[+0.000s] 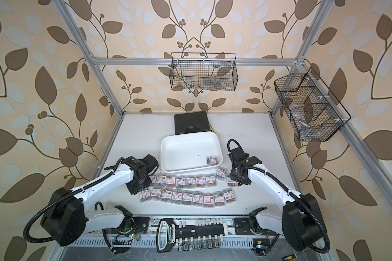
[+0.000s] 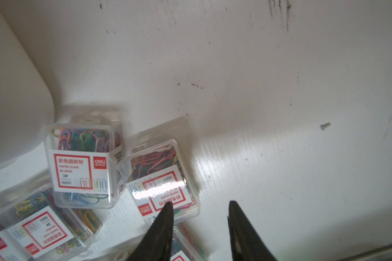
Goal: Take the paper clips out of the storage box
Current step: Place the boxed paper clips at the center of the board.
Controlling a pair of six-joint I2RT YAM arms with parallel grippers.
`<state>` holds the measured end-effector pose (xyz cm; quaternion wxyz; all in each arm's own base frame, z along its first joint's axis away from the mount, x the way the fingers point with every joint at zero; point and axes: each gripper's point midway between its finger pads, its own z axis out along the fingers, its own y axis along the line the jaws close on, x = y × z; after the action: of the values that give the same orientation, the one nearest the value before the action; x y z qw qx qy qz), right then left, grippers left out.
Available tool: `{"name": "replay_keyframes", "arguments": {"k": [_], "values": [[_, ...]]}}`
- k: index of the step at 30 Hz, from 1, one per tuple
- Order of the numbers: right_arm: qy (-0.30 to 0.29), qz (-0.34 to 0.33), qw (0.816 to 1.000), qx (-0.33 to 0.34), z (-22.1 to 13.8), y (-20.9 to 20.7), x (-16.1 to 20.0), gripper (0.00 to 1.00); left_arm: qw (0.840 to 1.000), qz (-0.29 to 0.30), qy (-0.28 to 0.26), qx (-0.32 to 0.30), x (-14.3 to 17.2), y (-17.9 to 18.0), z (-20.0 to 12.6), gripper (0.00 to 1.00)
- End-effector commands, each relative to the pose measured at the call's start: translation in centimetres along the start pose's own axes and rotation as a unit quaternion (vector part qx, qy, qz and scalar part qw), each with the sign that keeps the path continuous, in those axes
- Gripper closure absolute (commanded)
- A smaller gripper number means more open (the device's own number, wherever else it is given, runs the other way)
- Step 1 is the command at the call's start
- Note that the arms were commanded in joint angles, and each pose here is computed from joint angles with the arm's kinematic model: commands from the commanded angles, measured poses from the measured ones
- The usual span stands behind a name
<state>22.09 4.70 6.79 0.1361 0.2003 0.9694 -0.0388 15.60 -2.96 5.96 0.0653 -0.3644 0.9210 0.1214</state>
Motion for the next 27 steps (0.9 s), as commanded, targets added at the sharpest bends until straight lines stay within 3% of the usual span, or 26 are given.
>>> {"name": "replay_keyframes", "arguments": {"k": [1, 5, 11, 19, 27], "values": [[-0.004, -0.002, 1.000, -0.002, -0.6, 0.3, -0.5, 0.59, 0.997, -0.055, -0.013, -0.046, -0.2, 3.1, 0.0, 0.66], [-0.002, -0.003, 1.000, -0.003, -0.4, 0.4, -0.3, 0.59, 0.994, -0.081, -0.013, -0.069, -0.5, 4.4, 1.0, 0.65], [-0.002, -0.006, 1.000, -0.004, -0.4, 0.6, -0.4, 0.59, 0.994, -0.086, 0.025, -0.057, 0.3, 3.4, 3.3, 0.68], [-0.013, -0.003, 1.000, -0.008, -0.9, 0.6, -0.7, 0.59, 0.997, -0.061, 0.042, 0.000, 0.3, 0.7, 3.2, 0.67], [-0.067, -0.001, 0.998, -0.018, -3.3, 2.5, -4.5, 0.58, 0.997, -0.045, 0.057, 0.010, 0.8, 0.2, 3.4, 0.68]]}}
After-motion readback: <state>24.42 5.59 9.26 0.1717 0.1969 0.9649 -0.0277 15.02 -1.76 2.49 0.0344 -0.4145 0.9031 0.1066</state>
